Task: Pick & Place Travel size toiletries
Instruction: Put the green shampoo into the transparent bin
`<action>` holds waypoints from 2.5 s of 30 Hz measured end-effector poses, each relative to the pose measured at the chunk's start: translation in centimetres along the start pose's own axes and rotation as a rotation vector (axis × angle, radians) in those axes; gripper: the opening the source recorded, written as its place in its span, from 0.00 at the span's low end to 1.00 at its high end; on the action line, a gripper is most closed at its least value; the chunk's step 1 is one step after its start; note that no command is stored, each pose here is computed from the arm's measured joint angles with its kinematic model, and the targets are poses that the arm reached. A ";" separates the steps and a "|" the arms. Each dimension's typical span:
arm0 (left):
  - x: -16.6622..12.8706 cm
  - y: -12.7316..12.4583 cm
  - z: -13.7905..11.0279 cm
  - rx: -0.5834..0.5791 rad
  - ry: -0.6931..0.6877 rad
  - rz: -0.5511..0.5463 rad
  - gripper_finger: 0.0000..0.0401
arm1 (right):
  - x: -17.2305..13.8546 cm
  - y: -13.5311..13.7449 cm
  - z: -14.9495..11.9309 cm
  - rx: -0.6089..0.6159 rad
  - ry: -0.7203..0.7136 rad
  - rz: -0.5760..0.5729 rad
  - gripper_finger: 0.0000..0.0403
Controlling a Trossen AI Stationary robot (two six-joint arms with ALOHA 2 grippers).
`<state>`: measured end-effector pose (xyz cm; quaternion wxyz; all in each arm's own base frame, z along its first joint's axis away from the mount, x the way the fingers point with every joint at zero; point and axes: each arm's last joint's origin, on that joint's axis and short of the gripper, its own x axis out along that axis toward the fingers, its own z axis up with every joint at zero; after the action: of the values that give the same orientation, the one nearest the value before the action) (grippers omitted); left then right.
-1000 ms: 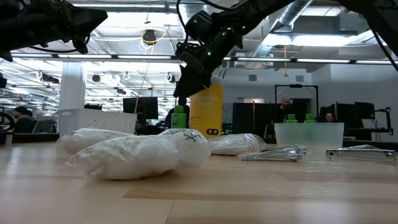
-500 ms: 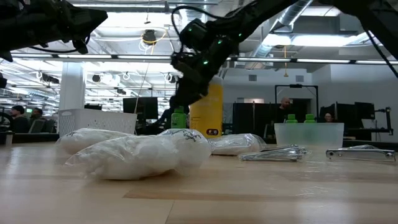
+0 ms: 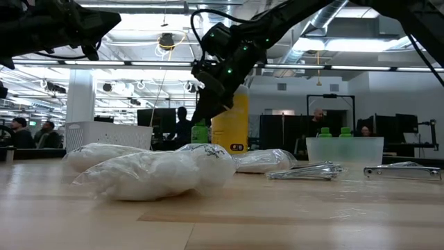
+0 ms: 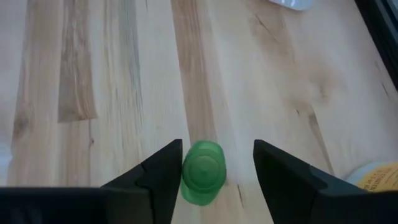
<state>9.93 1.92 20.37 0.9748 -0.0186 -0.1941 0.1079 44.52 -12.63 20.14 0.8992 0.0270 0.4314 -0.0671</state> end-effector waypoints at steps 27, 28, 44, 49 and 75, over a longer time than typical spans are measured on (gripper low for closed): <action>0.0 0.0 0.1 -0.001 -0.014 0.002 0.00 | -9.6 -2.7 2.1 0.022 -0.088 -0.061 0.20; 0.0 0.0 0.1 -0.001 -0.014 0.002 0.00 | -10.8 -3.2 2.0 0.036 -0.088 -0.078 0.20; 0.0 0.0 0.2 0.001 -0.018 -0.002 0.00 | -22.3 -7.0 -11.0 0.428 0.084 -0.383 0.20; 0.0 0.0 0.2 0.002 -0.019 -0.001 0.00 | -22.9 -6.2 -14.8 0.520 0.088 -0.448 0.20; 0.0 0.0 0.3 0.002 -0.027 0.001 0.00 | -22.1 -8.4 -17.6 0.919 0.190 -0.783 0.21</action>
<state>9.82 1.92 20.61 0.9721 -0.0163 -0.2072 0.1090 16.06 -16.87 26.37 0.6617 0.2576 0.4146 -0.5691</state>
